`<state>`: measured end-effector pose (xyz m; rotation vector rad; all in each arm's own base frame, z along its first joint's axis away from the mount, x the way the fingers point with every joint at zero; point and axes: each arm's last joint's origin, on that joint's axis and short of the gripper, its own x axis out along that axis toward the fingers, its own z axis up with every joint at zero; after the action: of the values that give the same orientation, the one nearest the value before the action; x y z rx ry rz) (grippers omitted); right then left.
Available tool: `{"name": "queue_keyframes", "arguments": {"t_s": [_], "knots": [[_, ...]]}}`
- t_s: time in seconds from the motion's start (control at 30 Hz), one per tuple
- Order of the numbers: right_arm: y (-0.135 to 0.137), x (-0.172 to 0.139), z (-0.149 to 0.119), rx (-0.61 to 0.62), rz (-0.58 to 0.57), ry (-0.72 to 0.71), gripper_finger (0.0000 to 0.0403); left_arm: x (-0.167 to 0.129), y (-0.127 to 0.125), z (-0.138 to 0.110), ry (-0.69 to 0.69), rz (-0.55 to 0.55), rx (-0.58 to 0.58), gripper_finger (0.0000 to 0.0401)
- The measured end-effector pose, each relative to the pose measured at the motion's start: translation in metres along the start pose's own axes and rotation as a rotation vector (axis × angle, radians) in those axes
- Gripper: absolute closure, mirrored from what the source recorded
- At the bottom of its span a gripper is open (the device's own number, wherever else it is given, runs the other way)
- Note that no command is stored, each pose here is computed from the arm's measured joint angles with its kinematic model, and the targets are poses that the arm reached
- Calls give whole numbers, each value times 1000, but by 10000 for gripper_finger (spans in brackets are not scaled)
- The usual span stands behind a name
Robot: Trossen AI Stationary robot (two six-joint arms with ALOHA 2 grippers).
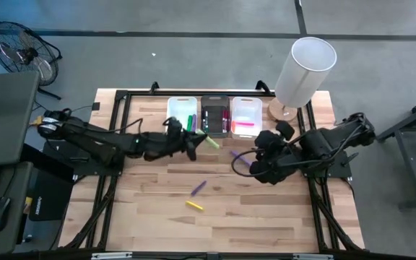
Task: Pick & Place Markers
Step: Put the light green highlighter pen into the left white bin
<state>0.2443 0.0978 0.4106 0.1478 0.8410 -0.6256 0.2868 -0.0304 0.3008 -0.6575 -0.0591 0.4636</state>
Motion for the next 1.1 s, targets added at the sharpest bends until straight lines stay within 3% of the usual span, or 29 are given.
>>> {"name": "queue_keyframes", "arguments": {"t_s": [0.23,0.6,0.87,1.1], "knots": [[16,14,-2,-9,-34,22,284,24,51,18,141,232,-14,338],[35,44,-1,16,-143,24,285,27,104,103,369,514,62,338],[28,59,8,79,-186,45,284,22,145,126,453,555,14,338],[23,64,13,107,-200,44,284,39,172,120,573,503,-53,332]]}}
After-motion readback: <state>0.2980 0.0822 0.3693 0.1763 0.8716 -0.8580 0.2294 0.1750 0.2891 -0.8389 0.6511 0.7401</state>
